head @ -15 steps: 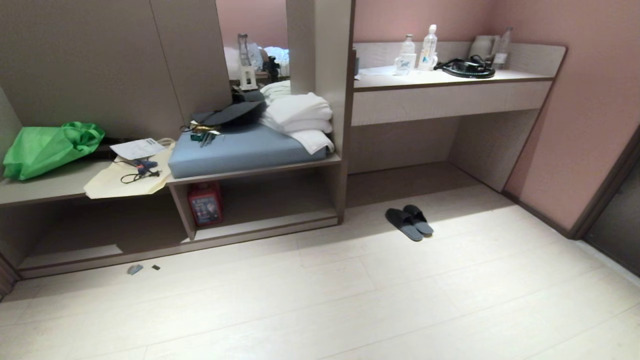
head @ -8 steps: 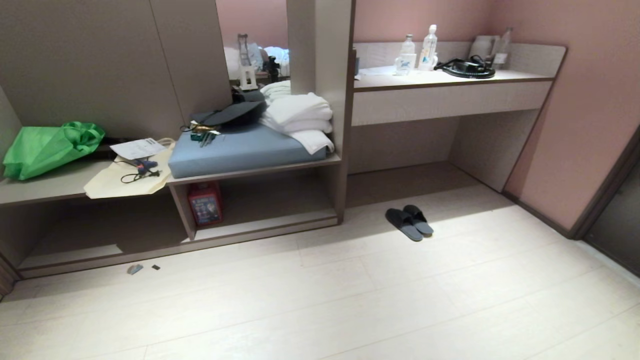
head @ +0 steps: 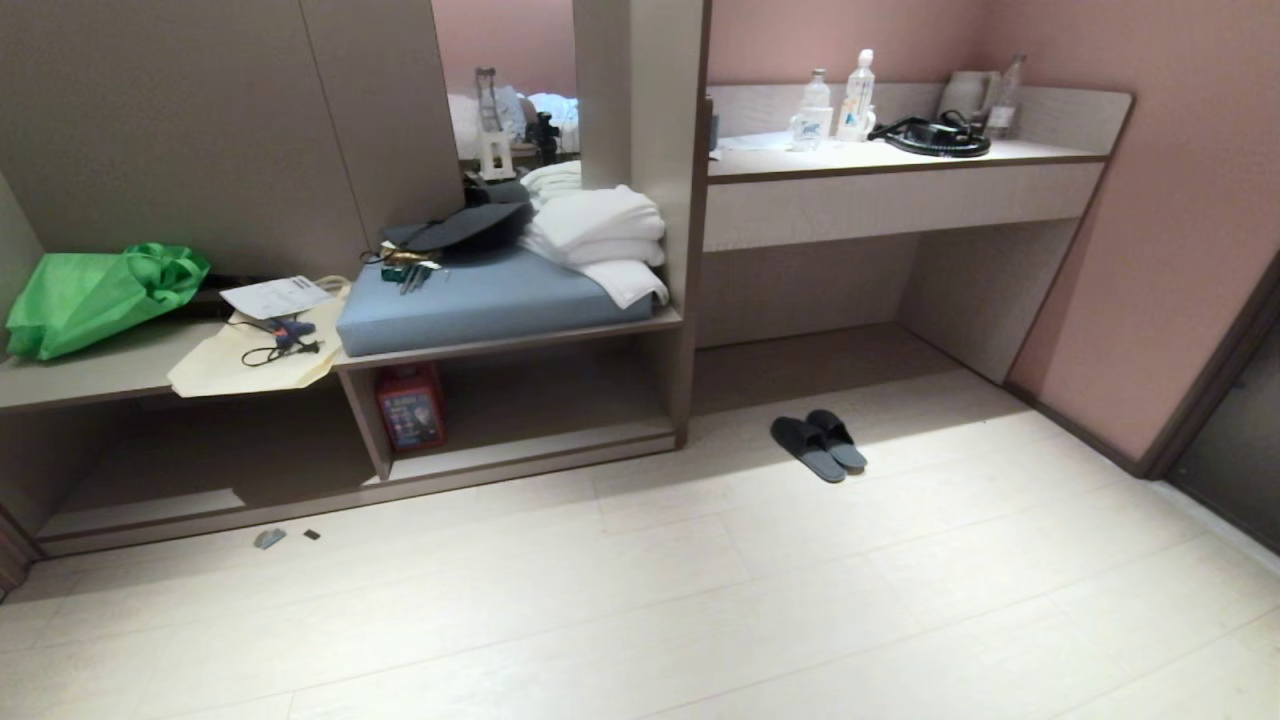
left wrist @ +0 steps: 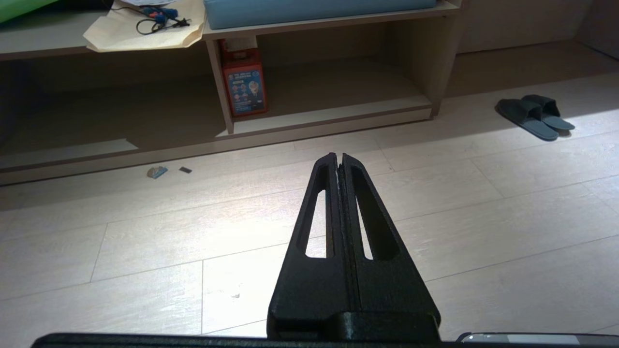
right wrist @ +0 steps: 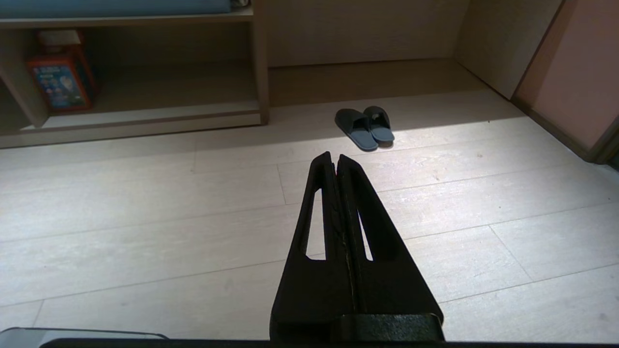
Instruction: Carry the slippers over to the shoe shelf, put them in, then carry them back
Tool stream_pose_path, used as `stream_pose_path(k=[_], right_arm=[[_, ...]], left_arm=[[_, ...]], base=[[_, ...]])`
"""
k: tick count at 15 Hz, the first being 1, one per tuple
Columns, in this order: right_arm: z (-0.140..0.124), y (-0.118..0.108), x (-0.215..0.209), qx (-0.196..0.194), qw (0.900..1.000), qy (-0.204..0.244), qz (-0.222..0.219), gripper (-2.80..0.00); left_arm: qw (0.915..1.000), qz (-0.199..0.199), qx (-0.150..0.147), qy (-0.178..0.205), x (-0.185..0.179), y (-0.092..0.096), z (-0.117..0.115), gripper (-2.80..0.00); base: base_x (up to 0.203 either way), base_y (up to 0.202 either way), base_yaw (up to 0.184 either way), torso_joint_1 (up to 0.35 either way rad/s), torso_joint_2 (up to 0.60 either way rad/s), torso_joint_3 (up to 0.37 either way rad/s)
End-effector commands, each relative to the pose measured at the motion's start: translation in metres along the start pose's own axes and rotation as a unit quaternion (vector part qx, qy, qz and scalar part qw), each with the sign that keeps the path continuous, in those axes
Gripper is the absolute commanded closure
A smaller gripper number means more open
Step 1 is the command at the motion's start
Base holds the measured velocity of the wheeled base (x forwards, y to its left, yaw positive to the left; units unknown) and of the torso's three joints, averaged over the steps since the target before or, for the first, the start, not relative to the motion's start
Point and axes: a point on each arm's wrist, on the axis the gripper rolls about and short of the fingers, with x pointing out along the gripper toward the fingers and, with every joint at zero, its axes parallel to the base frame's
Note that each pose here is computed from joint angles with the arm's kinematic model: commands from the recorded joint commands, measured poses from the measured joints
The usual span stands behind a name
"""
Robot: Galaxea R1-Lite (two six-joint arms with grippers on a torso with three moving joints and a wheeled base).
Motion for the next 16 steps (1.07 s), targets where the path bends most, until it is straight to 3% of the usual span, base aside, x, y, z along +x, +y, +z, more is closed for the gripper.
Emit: stream_pose_path(k=[1, 13, 16], right_arm=[[0.0000, 0.0000, 0.0000, 0.000, 1.000, 0.000, 0.000, 0.00], [0.0001, 0.0000, 0.0001, 0.003, 1.000, 0.000, 0.000, 0.00], [-0.0003, -0.0001, 0.0000, 0.030, 1.000, 0.001, -0.001, 0.00]], left_arm=[[1.0000, 0.000, 0.000, 0.000, 0.0001, 0.0000, 0.0002, 0.00], [1.0000, 0.000, 0.000, 0.000, 0.0001, 0.0000, 0.0000, 0.00], [1.0000, 0.000, 0.000, 0.000, 0.0001, 0.0000, 0.0002, 0.00]], base=[[0.000, 0.000, 0.000, 0.000, 0.00, 0.000], [0.000, 0.000, 0.000, 0.000, 0.00, 0.000], [0.000, 0.000, 0.000, 0.000, 0.00, 0.000]])
